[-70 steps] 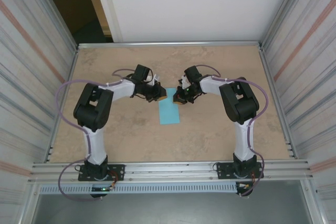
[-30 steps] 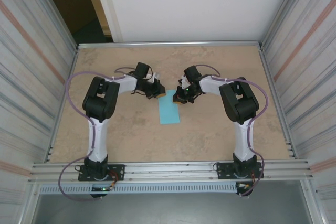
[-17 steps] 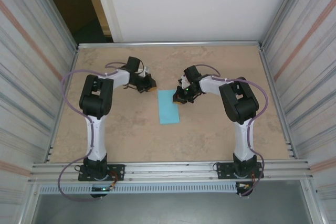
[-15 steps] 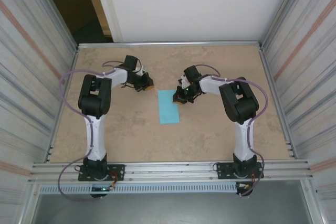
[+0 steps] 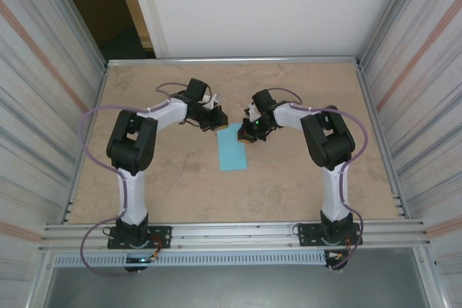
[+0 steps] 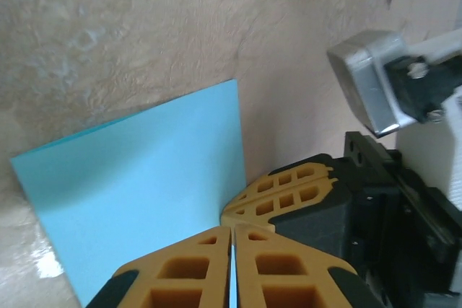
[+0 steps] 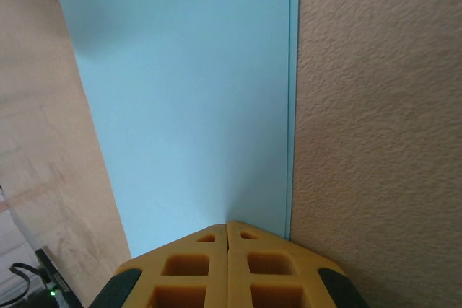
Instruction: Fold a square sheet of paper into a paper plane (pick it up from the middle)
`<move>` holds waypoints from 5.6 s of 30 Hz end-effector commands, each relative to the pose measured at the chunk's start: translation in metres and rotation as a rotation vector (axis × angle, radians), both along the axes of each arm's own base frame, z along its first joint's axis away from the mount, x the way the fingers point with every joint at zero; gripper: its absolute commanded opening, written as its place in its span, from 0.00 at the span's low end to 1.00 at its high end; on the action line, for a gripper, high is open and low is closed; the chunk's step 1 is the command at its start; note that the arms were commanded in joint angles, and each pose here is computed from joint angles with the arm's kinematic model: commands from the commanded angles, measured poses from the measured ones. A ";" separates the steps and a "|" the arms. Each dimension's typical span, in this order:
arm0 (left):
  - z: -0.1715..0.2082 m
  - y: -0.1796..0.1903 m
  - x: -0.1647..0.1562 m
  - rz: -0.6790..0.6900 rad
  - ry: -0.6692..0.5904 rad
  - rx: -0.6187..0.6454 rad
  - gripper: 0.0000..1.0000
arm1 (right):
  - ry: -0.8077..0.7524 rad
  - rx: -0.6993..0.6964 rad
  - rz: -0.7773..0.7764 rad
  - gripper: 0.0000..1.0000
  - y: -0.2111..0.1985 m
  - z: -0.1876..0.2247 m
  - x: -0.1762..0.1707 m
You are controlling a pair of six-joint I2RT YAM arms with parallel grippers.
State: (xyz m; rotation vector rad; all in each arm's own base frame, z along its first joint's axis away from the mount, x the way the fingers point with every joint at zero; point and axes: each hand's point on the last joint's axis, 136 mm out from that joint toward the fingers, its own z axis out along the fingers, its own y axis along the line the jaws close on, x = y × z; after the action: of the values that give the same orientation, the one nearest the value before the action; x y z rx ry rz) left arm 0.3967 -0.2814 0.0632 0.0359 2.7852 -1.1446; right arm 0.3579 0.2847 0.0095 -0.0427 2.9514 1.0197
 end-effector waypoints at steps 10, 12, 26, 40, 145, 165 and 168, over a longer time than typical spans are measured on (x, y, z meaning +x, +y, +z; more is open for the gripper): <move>-0.056 0.019 -0.001 0.027 0.100 0.081 0.09 | 0.052 -0.226 0.054 0.01 -0.043 -0.040 -0.016; -0.062 0.020 -0.004 0.029 0.108 0.087 0.09 | 0.024 -0.194 0.067 0.02 -0.036 -0.026 -0.009; -0.084 0.032 -0.019 0.061 0.148 0.112 0.08 | -0.083 0.074 -0.063 0.09 0.064 0.060 -0.024; -0.090 0.035 -0.019 0.060 0.150 0.100 0.06 | -0.018 -0.008 -0.030 0.00 0.084 0.006 -0.032; -0.079 0.020 -0.098 0.115 0.251 0.220 0.31 | 0.020 -0.113 -0.089 0.49 -0.027 0.008 -0.106; -0.083 0.021 -0.099 0.117 0.260 0.220 0.31 | 0.016 -0.019 -0.087 0.46 -0.015 0.020 -0.102; -0.083 0.022 -0.099 0.118 0.261 0.219 0.31 | 0.004 -0.022 -0.098 0.45 -0.018 0.022 -0.101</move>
State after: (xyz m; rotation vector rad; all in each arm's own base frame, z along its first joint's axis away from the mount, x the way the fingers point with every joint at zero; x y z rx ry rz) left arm 0.3196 -0.2847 0.0230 -0.1729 2.9403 -1.0413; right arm 0.2611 0.2686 0.0296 0.0779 2.9290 0.9661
